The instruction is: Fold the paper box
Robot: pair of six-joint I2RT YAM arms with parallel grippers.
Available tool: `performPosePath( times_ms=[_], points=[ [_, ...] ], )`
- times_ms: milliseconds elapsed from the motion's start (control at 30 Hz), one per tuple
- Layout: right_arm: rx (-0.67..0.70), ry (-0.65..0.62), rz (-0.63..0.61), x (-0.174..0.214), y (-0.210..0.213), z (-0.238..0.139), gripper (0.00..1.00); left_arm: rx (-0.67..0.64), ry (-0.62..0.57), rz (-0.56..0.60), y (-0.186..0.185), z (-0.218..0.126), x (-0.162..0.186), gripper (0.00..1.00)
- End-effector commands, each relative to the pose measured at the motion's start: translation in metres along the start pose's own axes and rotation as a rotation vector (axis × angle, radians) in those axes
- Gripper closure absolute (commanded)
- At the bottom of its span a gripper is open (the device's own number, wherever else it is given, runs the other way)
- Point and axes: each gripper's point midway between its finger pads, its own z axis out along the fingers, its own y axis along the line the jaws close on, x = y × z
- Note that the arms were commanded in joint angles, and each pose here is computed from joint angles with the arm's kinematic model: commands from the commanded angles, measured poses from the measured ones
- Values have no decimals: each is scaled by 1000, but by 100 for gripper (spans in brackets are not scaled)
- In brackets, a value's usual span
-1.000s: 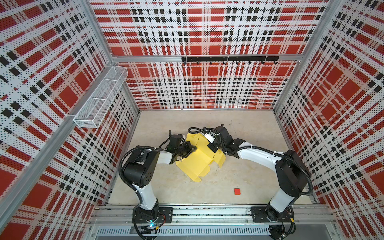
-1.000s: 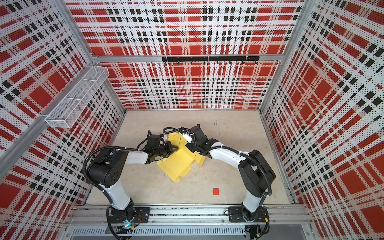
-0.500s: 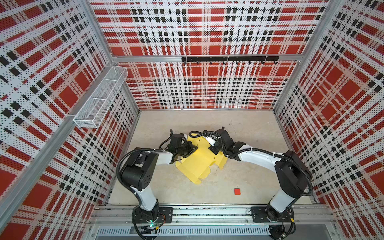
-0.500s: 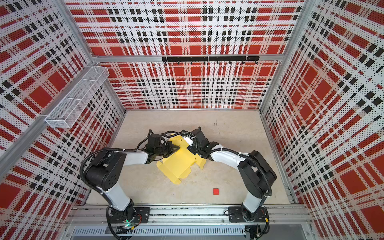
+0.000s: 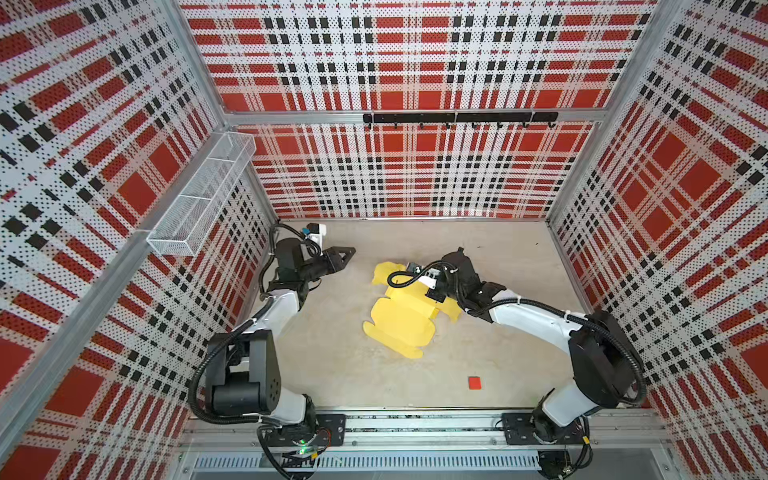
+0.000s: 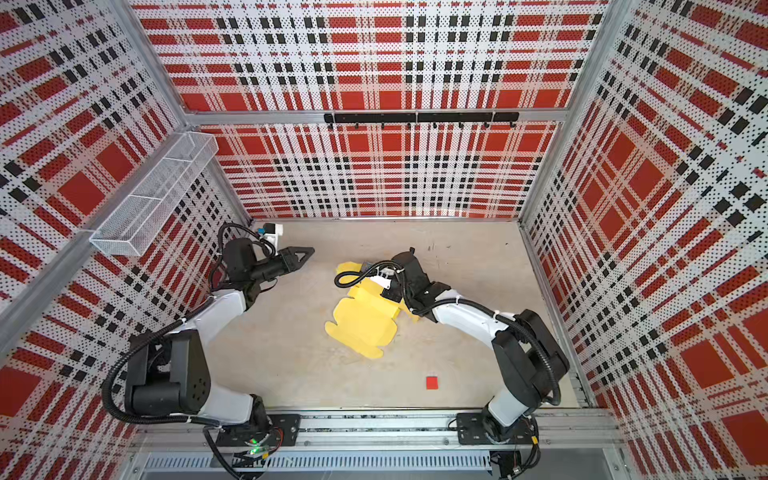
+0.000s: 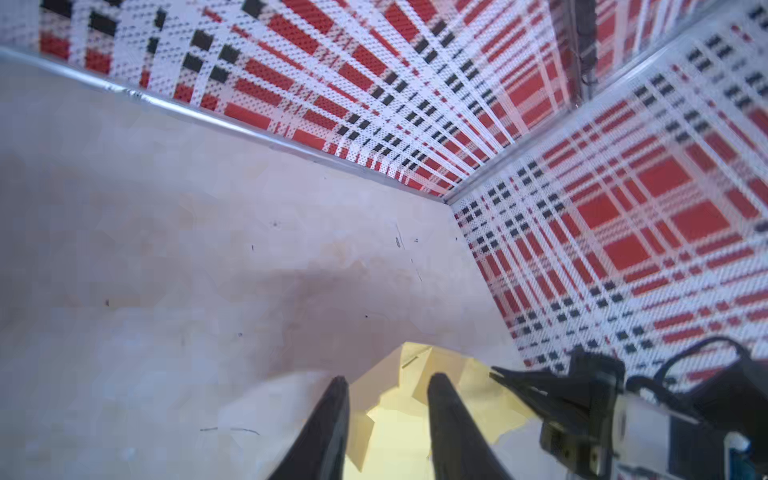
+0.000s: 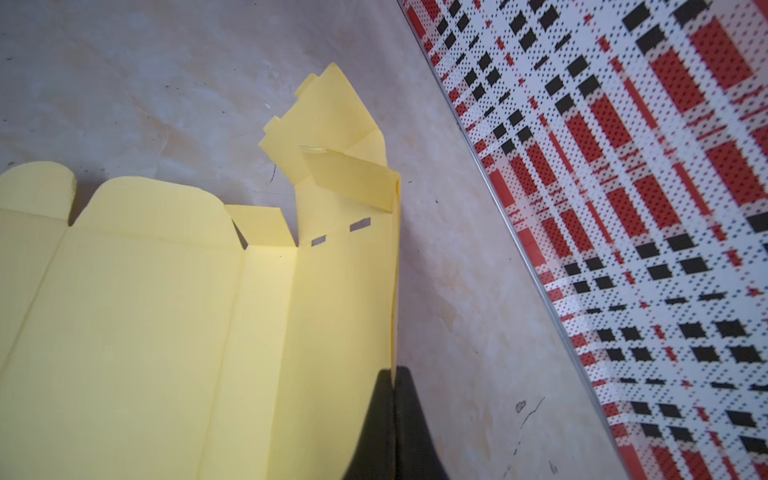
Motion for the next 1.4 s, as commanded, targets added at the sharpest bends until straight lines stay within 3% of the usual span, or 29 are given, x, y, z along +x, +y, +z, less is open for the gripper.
performPosePath(
  times_ms=[0, 167, 567, 833, 1000, 1267, 1367],
  points=[
    [-7, -113, -188, -29, -8, -15, 100, 116, 89, 283, -13, 4, 11, 57],
    [-67, -242, -251, -55, -1, -38, 100, 107, 133, 503, -10, 0, 22, 47],
    [-173, -381, -307, -75, 7, -82, 100, 313, 304, 700, -42, -34, 60, 43],
    [-53, -303, -569, -59, 22, -70, 100, 395, 434, 955, -48, -37, 99, 43],
    [-19, -295, -662, -50, 29, -56, 100, 427, 519, 1108, -38, -25, 116, 43],
    [-4, -271, -768, -34, 56, -19, 100, 494, 627, 1225, -20, -16, 148, 44],
    [-30, -247, -818, -19, 68, -9, 100, 461, 640, 1223, -9, -4, 149, 45]
  ],
)
